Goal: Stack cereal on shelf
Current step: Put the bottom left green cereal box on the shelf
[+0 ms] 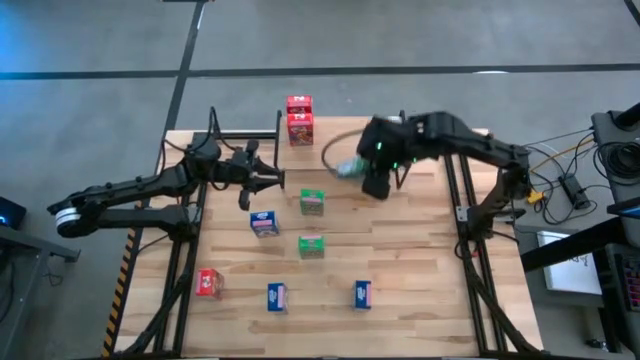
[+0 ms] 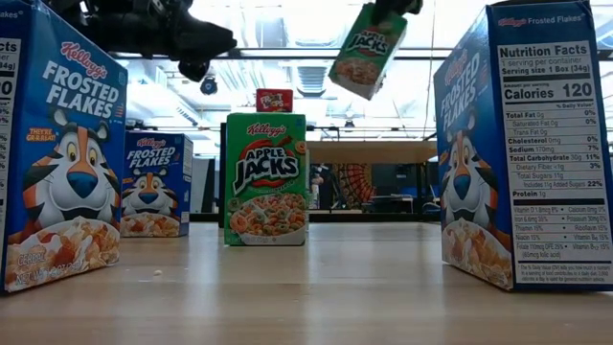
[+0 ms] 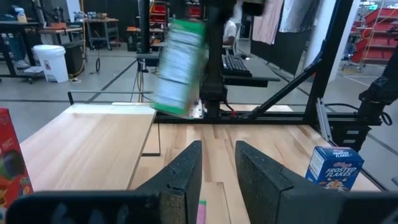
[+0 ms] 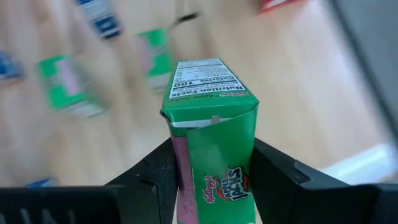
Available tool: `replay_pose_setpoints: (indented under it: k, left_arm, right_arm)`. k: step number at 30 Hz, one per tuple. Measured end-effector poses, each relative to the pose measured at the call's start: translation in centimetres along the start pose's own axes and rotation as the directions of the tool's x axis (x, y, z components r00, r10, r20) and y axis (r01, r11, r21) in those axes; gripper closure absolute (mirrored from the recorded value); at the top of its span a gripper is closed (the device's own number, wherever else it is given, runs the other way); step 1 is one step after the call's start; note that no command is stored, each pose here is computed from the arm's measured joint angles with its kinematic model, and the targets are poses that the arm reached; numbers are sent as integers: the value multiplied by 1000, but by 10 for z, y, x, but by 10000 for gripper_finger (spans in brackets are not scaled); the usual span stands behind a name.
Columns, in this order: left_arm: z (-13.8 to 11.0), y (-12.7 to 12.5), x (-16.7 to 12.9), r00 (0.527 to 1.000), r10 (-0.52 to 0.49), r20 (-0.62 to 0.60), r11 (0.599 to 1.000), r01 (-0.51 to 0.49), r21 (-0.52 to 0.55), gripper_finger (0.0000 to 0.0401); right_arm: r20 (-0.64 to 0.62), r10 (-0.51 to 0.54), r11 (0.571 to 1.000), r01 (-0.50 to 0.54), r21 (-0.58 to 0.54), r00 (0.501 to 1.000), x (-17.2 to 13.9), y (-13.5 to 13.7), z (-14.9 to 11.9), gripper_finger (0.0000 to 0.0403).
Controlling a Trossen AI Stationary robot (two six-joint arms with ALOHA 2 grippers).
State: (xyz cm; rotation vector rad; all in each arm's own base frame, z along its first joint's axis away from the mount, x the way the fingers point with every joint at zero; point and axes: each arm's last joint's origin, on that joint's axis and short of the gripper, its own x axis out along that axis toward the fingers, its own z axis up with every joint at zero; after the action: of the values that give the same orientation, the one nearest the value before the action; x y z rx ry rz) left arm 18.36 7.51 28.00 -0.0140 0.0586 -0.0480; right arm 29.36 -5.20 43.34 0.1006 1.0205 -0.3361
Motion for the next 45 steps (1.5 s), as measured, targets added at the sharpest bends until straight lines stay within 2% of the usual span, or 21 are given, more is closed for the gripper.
replay_pose_setpoints:
  k: [4, 11, 17, 20, 25, 36, 45]
  left_arm:
    - [3, -1, -1, 1000, 1, 23, 1000, -1, 13, 321]
    - [9, 0, -2, 997, 10, 79, 997, -16, 76, 321]
    - [10, 3, -2, 988, 128, 90, 987, -136, 89, 321]
    - [10, 4, -2, 984, 153, 90, 983, -161, 86, 321]
    - [10, 4, -2, 984, 156, 89, 983, -164, 86, 321]
    - [9, 4, -2, 984, 157, 81, 983, -163, 83, 321]
    - [9, 4, -2, 985, 157, 77, 983, -163, 81, 321]
  right_arm:
    - [16, -58, 998, 57, 10, 998, 2, -29, 7, 250]
    - [-51, -102, 994, 99, -55, 993, 35, -60, 22, 250]
    - [-127, -120, 986, 103, -134, 985, 64, -78, 33, 247]
    - [-140, -125, 983, 104, -150, 982, 73, -85, 37, 246]
    - [-149, -130, 980, 105, -169, 980, 82, -90, 41, 239]
    - [-128, -136, 973, 108, -203, 982, 86, -93, 45, 182]
    - [-71, -152, 971, 136, -197, 986, 74, -94, 50, 170]
